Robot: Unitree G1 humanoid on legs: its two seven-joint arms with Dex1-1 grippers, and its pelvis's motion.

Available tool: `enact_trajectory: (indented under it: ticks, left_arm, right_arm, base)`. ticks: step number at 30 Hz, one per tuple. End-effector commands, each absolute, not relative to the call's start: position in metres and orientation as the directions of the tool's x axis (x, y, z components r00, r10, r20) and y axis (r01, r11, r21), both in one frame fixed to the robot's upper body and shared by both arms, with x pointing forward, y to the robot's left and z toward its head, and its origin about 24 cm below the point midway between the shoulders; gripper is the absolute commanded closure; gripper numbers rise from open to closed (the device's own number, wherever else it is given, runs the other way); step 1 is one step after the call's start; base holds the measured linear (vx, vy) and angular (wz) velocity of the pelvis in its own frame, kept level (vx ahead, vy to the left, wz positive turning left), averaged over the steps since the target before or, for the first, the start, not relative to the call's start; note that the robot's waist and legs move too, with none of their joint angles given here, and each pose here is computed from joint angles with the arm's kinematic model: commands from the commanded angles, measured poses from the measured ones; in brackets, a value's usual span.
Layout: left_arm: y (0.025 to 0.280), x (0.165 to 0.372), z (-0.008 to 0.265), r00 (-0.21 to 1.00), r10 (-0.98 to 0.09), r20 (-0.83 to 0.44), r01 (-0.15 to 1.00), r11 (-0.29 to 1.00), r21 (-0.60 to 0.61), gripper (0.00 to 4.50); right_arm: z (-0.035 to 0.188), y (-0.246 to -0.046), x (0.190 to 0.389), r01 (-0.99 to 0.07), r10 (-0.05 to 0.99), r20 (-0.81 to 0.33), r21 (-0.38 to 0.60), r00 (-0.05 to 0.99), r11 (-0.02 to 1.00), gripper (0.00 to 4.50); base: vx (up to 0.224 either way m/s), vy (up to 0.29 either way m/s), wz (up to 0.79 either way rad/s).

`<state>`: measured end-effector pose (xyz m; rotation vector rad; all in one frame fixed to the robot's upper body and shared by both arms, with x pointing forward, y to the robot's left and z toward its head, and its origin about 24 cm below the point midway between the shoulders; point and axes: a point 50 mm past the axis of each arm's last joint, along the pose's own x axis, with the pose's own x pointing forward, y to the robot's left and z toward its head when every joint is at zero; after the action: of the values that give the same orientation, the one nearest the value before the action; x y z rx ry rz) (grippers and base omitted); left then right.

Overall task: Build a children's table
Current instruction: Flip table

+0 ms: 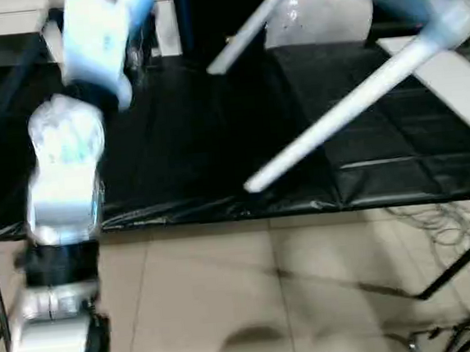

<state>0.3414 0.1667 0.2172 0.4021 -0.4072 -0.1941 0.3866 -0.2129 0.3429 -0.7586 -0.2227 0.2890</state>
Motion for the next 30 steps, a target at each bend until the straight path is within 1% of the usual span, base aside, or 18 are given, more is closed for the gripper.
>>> enact_trajectory:
  ticks: [1, 5, 6, 7, 8, 10, 11, 12, 13, 14, 15, 16, 17, 18, 21, 26, 29, 30]
  left_arm:
    - [0.157, 0.352, 0.154, 0.958, -0.278, 0.065, 0.238, 0.902, 0.36, 2.58]
    - [0.161, 0.353, 0.153, 0.965, -0.254, 0.059, 0.213, 0.897, 0.388, 2.81]
    - [0.161, 0.353, 0.153, 0.966, -0.25, 0.059, 0.209, 0.897, 0.389, 2.87]
    - [0.161, 0.353, 0.153, 0.967, -0.25, 0.055, 0.209, 0.895, 0.395, 2.87]
    - [0.16, 0.353, 0.153, 0.966, -0.251, 0.053, 0.21, 0.892, 0.399, 2.9]
    - [0.16, 0.353, 0.152, 0.966, -0.253, 0.052, 0.212, 0.891, 0.402, 2.91]
    - [0.159, 0.352, 0.151, 0.966, -0.253, 0.048, 0.212, 0.887, 0.41, 2.91]
    - [0.158, 0.352, 0.15, 0.968, -0.249, 0.042, 0.208, 0.879, 0.428, 2.91]
    - [0.157, 0.351, 0.149, 0.97, -0.241, 0.038, 0.2, 0.875, 0.441, 2.91]
    - [0.157, 0.351, 0.148, 0.972, -0.23, 0.041, 0.19, 0.88, 0.436, 2.91]
    - [0.157, 0.351, 0.148, 0.973, -0.227, 0.042, 0.187, 0.882, 0.432, 2.91]
    - [0.156, 0.35, 0.149, 0.973, -0.227, 0.043, 0.186, 0.88, 0.438, 2.91]
    - [0.156, 0.35, 0.149, 0.973, -0.227, 0.043, 0.186, 0.88, 0.438, 2.91]
    - [0.154, 0.349, 0.149, 0.973, -0.228, 0.049, 0.184, 0.879, 0.44, 2.91]
    - [0.148, 0.345, 0.147, 0.97, -0.236, 0.052, 0.191, 0.883, 0.429, 2.91]
    - [0.145, 0.341, 0.151, 0.968, -0.237, 0.079, 0.187, 0.896, 0.402, 2.91]
    - [0.145, 0.341, 0.151, 0.969, -0.235, 0.077, 0.184, 0.892, 0.413, 2.91]
    - [0.145, 0.341, 0.151, 0.97, -0.231, 0.07, 0.182, 0.89, 0.419, 2.91]
  right_arm:
    - [0.333, -0.202, 0.39, -0.288, 0.429, 0.024, -0.707, 0.903, 0.646, 1.68]
    - [0.336, -0.198, 0.39, -0.296, 0.462, 0.055, -0.7, 0.885, 0.65, 1.37]
    - [0.337, -0.198, 0.39, -0.299, 0.465, 0.057, -0.696, 0.883, 0.653, 1.22]
    - [0.337, -0.198, 0.39, -0.296, 0.475, 0.073, -0.697, 0.877, 0.653, 1.22]
    - [0.337, -0.198, 0.39, -0.293, 0.482, 0.085, -0.699, 0.872, 0.653, 1.08]
    - [0.337, -0.198, 0.39, -0.288, 0.489, 0.099, -0.702, 0.866, 0.652, 1.01]
    - [0.337, -0.196, 0.389, -0.282, 0.51, 0.126, -0.709, 0.851, 0.646, 0.81]
    - [0.338, -0.194, 0.388, -0.267, 0.524, 0.171, -0.706, 0.835, 0.656, 0.81]
    - [0.338, -0.193, 0.387, -0.246, 0.531, 0.219, -0.701, 0.819, 0.669, 0.62]
    - [0.337, -0.192, 0.387, -0.226, 0.526, 0.248, -0.698, 0.814, 0.679, 0.62]
    - [0.335, -0.192, 0.387, -0.232, 0.527, 0.244, -0.695, 0.814, 0.68, 0.53]
    - [0.333, -0.192, 0.388, -0.232, 0.526, 0.243, -0.696, 0.815, 0.68, 0.53]
    - [0.333, -0.192, 0.388, -0.232, 0.526, 0.243, -0.696, 0.815, 0.68, 0.38]
    - [0.328, -0.192, 0.389, -0.252, 0.538, 0.241, -0.684, 0.808, 0.685, 0.26]
    - [0.325, -0.19, 0.387, -0.276, 0.564, 0.261, -0.667, 0.784, 0.692, 0.06]
    - [0.322, -0.184, 0.384, -0.307, 0.597, 0.309, -0.634, 0.74, 0.709, 0.0]
    - [0.318, -0.183, 0.384, -0.316, 0.598, 0.304, -0.628, 0.742, 0.711, 0.0]
    - [0.311, -0.182, 0.385, -0.324, 0.602, 0.284, -0.634, 0.747, 0.702, 0.0]
  base:
    - [0.0, 0.0, 0.0]
    - [-0.038, 0.047, -0.02]
    - [-0.06, 0.043, -0.01]
    - [-0.06, 0.043, -0.01]
    - [0.0, 0.0, 0.0]
    - [0.0, 0.0, 0.0]
    - [0.0, 0.0, 0.0]
    - [0.0, 0.0, 0.0]
    - [0.0, 0.0, 0.0]
    - [-0.087, 0.02, 0.0]
    - [-0.018, -0.06, 0.03]
    - [-0.018, -0.06, 0.03]
    - [0.024, -0.104, -0.08]
    - [-0.029, -0.046, -0.24]
    - [-0.01, -0.015, -0.08]
    - [0.0, 0.0, 0.0]
    - [0.0, 0.0, 0.0]
    - [0.0, 0.0, 0.0]
